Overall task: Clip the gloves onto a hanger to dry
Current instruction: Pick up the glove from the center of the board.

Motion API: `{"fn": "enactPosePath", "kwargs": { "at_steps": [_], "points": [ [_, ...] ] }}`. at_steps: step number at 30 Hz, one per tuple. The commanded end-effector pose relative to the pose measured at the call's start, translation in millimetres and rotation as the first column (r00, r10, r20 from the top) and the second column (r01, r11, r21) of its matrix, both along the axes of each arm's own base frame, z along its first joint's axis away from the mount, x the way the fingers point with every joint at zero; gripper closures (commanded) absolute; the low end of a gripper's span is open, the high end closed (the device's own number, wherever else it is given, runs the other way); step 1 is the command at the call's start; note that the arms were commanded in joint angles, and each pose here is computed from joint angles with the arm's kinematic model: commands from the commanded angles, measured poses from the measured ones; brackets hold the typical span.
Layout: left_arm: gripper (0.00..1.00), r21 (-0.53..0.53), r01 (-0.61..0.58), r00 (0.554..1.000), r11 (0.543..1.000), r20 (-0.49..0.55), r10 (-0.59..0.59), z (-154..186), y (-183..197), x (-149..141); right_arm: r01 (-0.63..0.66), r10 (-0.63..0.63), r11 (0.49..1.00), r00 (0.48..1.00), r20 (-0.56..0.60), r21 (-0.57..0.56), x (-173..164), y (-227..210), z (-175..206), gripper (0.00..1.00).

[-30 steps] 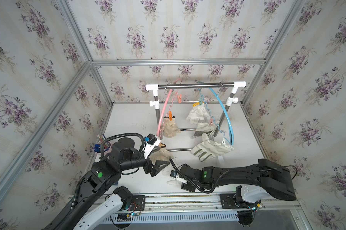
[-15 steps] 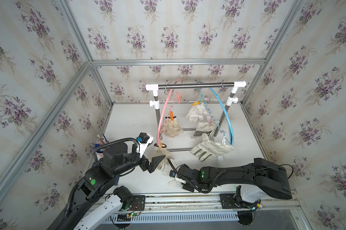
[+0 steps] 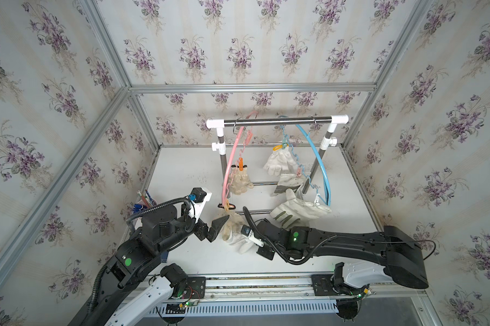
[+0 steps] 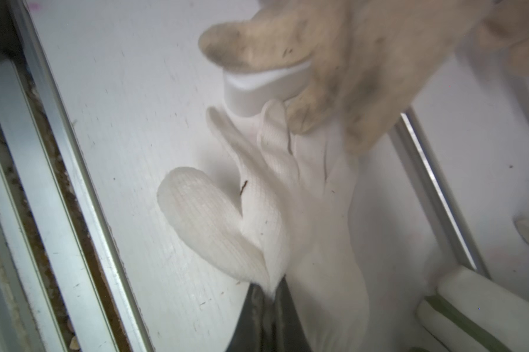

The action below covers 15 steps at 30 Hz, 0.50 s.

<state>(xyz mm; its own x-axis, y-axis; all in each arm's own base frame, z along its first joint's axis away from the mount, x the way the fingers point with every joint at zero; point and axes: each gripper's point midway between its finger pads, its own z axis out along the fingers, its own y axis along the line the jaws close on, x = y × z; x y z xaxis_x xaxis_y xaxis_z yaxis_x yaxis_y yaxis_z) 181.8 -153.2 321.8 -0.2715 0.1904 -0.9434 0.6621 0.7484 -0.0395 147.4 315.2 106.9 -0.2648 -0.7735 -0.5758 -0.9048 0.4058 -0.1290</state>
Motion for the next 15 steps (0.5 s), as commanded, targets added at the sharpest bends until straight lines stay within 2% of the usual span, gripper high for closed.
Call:
{"fn": "enactPosePath", "kwargs": {
  "at_steps": [1,5,9,12,15],
  "points": [
    [0.0,0.038,-0.004,0.996,0.999,0.092,0.0,16.6,1.2,6.8,0.051,-0.043,0.994,0.996,-0.081,0.099,12.5,-3.8,36.9,1.0],
    [0.0,0.13,0.045,0.985,0.991,0.158,-0.065,19.8,-4.8,9.6,0.172,-0.109,0.946,0.967,-0.23,0.276,39.6,-8.4,85.9,1.0],
    [0.0,0.191,0.089,0.973,0.978,0.192,-0.126,22.1,-16.0,14.8,0.278,-0.148,0.892,0.925,-0.35,0.357,56.4,-6.8,116.3,1.0],
    [0.0,0.223,0.115,0.963,0.968,0.215,-0.164,19.6,-29.9,18.7,0.393,-0.176,0.808,0.872,-0.457,0.439,70.2,0.6,141.8,1.0],
    [0.0,0.278,0.133,0.947,0.951,0.247,-0.205,7.2,-48.6,20.5,0.492,-0.155,0.689,0.818,-0.555,0.532,77.5,14.3,172.3,1.0]
  ]
}}
